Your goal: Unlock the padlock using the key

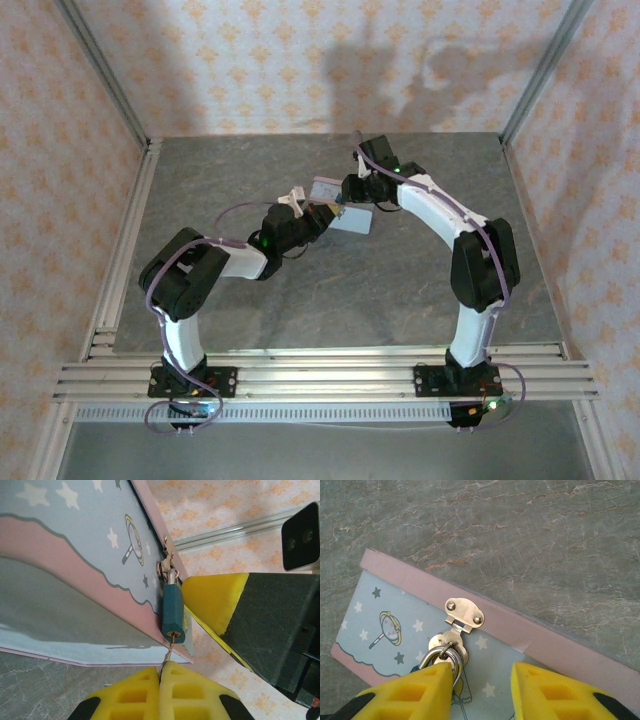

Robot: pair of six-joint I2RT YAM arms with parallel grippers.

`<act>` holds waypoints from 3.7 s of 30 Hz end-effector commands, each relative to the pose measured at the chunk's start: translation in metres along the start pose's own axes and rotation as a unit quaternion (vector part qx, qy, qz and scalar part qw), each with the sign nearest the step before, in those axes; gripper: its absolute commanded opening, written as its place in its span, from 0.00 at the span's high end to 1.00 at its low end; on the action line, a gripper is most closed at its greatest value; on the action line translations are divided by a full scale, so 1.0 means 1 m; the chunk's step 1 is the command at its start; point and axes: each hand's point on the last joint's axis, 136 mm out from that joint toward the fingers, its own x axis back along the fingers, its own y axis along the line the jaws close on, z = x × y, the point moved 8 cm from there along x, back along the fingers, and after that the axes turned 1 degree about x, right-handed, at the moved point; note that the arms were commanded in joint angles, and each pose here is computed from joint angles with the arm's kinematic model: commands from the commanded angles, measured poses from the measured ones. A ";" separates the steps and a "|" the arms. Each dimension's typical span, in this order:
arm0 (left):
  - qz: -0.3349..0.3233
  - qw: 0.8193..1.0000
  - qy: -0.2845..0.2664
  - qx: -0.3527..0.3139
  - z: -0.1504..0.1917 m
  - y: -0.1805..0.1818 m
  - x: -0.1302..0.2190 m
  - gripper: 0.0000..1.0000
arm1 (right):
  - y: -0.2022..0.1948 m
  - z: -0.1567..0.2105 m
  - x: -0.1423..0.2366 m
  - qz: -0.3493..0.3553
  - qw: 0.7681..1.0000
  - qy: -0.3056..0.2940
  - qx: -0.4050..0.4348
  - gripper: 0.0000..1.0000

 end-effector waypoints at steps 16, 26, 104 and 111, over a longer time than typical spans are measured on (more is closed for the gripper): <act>-0.049 0.998 -0.015 0.048 -0.011 -0.001 0.007 1.00 | -0.003 0.082 -0.027 0.005 0.988 0.153 0.002 0.66; -0.066 0.995 0.058 0.044 -0.026 -0.001 0.014 1.00 | -0.003 0.086 -0.029 -0.003 0.983 0.171 0.070 0.72; -0.089 0.983 0.148 -0.061 -0.050 -0.015 0.030 1.00 | 0.032 -0.009 0.002 -0.043 0.997 0.046 0.036 0.67; -0.086 0.984 0.144 -0.062 -0.050 -0.016 0.029 1.00 | 0.031 0.006 -0.020 -0.038 0.995 0.083 0.044 0.68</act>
